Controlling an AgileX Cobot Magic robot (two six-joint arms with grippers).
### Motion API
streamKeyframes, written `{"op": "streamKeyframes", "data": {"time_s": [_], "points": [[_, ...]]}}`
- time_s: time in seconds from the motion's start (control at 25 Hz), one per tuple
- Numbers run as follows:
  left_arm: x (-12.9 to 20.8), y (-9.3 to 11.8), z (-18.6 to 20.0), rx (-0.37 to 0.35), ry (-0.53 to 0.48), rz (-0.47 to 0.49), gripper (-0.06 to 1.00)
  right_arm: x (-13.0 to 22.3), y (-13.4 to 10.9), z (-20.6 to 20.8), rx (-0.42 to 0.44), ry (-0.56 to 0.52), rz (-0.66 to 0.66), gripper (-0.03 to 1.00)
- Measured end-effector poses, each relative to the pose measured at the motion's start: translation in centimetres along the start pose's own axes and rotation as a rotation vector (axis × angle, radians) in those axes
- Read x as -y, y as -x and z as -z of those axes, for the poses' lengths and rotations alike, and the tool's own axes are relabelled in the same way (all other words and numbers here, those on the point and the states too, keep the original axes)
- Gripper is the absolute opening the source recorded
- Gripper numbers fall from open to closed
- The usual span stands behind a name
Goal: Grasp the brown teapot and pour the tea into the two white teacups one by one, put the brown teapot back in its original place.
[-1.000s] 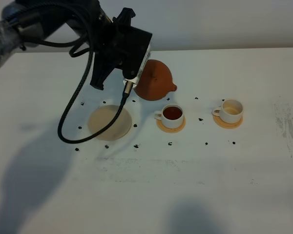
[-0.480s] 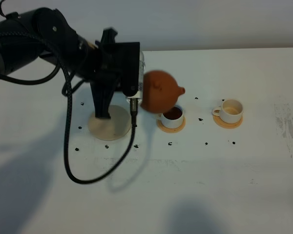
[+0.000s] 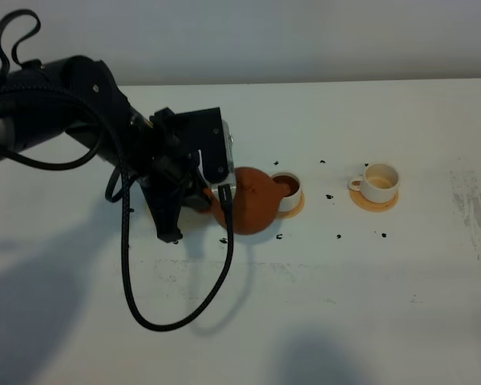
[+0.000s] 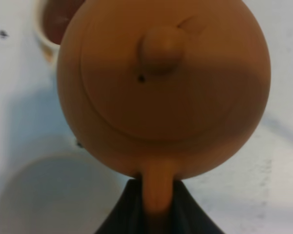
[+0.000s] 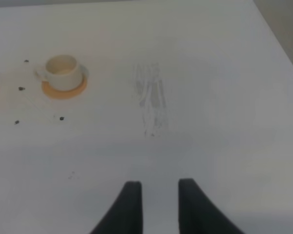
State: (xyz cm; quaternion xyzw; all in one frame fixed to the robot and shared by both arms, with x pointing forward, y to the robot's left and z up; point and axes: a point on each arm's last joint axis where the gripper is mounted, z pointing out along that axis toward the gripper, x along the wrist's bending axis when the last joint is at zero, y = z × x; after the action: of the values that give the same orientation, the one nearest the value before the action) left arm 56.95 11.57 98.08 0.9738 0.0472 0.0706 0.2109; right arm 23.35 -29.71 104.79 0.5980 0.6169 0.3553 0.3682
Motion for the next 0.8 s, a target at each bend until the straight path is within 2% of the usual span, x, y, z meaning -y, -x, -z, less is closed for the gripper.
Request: {"op": "streamKeyframes", "data": {"time_s": [0.2,0.56,0.8], "points": [[0.9,1.1,-0.8,0.036,-0.016,0.024,0.07,0.0,0.0,0.0,0.000,0.000,0.000,0.21],[1.5,1.0,-1.7,-0.046,-0.003,0.015,0.07,0.0,0.0,0.0,0.000,0.000,0.000,0.21],[1.6,1.1,-3.6,-0.028,0.003,0.018,0.07,0.0,0.0,0.0,0.000,0.000,0.000,0.21]]}}
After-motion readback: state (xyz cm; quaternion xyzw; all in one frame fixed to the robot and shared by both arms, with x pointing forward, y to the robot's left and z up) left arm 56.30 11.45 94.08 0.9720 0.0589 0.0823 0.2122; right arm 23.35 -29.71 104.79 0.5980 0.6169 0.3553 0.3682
